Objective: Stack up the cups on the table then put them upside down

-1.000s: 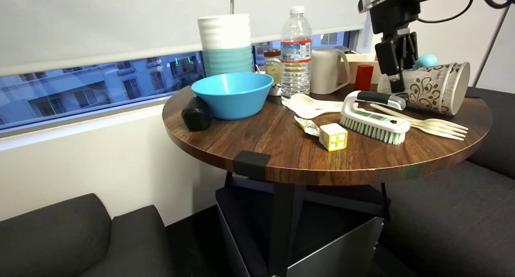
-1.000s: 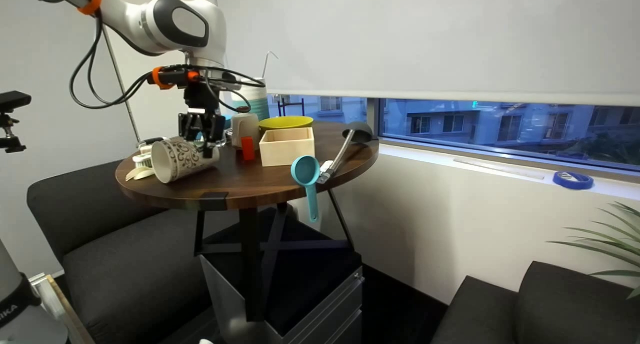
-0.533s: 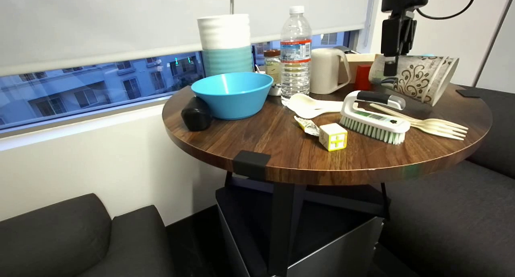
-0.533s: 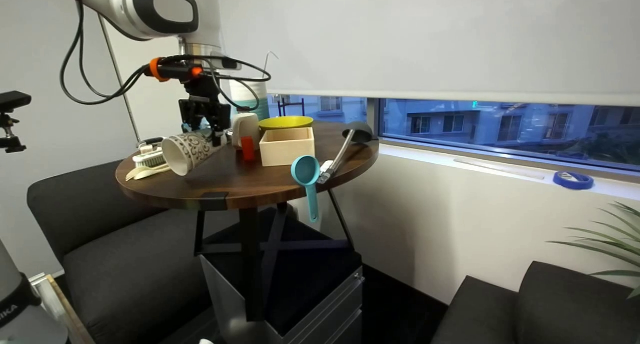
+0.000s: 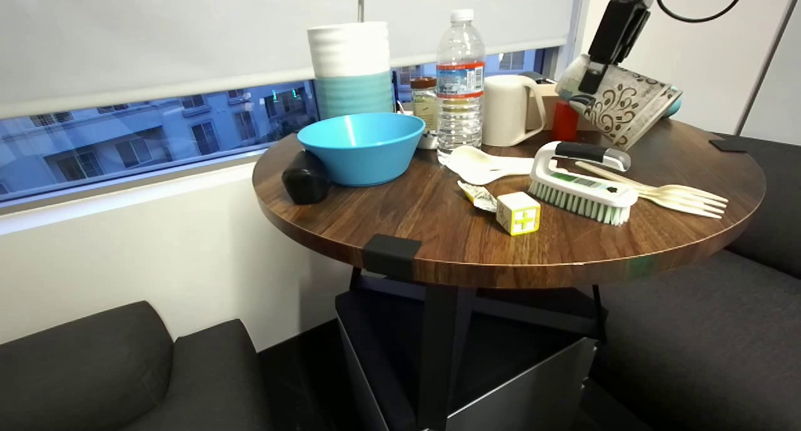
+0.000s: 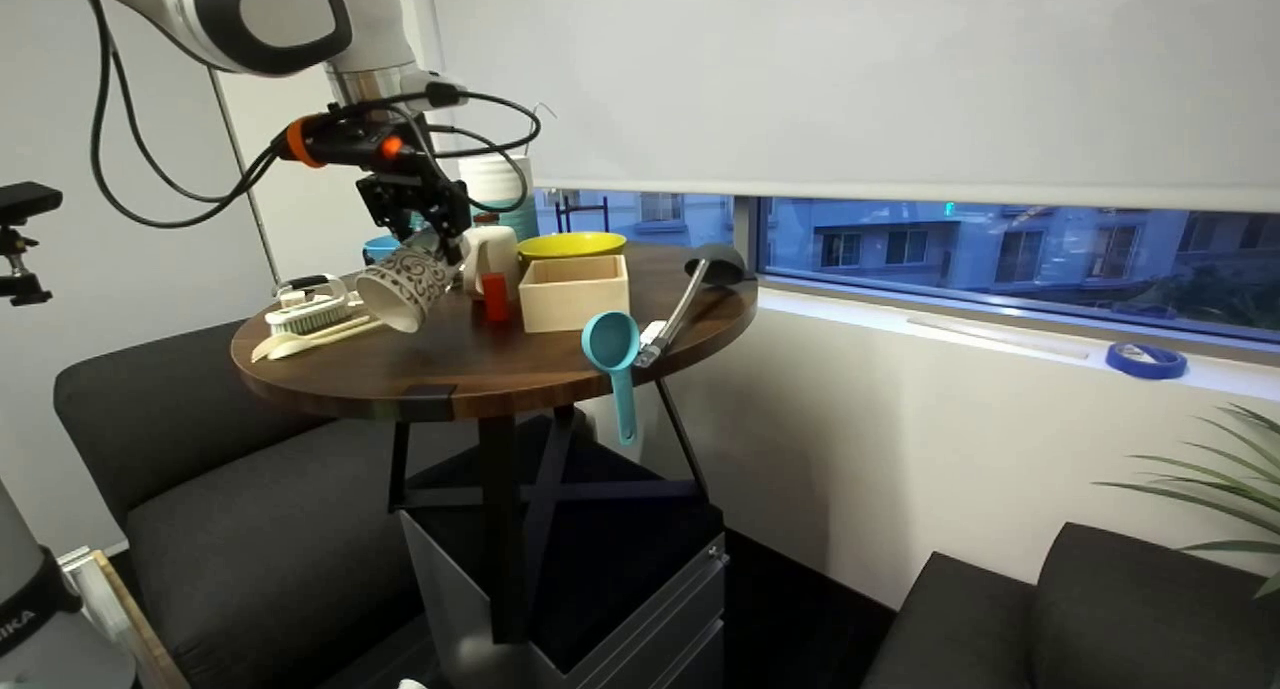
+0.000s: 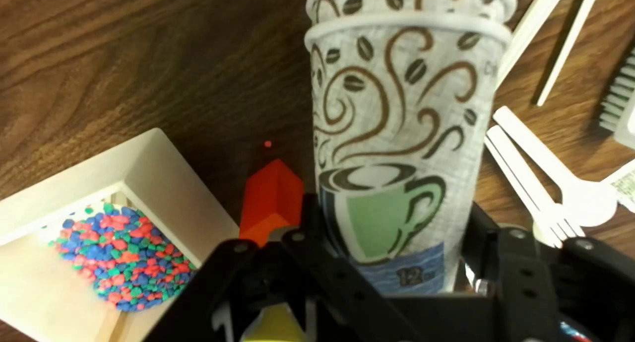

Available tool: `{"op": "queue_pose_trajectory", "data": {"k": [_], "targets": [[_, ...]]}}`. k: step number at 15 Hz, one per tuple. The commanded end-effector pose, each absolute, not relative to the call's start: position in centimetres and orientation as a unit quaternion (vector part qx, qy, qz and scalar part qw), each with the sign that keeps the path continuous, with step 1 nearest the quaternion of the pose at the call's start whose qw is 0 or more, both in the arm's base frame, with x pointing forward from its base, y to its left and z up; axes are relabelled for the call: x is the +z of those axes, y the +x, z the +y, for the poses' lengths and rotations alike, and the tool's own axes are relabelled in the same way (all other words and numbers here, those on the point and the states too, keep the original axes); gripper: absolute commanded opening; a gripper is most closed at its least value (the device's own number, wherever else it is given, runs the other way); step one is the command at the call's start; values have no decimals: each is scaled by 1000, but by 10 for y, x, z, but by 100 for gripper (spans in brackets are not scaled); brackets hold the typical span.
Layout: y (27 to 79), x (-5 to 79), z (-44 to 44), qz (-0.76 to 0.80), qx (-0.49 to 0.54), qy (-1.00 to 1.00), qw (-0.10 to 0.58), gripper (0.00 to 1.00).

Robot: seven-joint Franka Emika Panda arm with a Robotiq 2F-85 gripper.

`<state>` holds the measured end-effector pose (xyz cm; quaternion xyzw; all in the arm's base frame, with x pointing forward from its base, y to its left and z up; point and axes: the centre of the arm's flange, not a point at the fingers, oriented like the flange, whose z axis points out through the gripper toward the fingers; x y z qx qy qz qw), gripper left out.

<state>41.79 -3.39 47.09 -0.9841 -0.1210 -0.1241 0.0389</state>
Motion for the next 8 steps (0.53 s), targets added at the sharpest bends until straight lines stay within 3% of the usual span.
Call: {"op": "queue_pose_trajectory", "data": {"k": [1, 8], "targets": [[401, 471, -31, -130, -192, -971, 55, 41], [392, 464, -26, -138, -246, -958, 59, 41]]}}
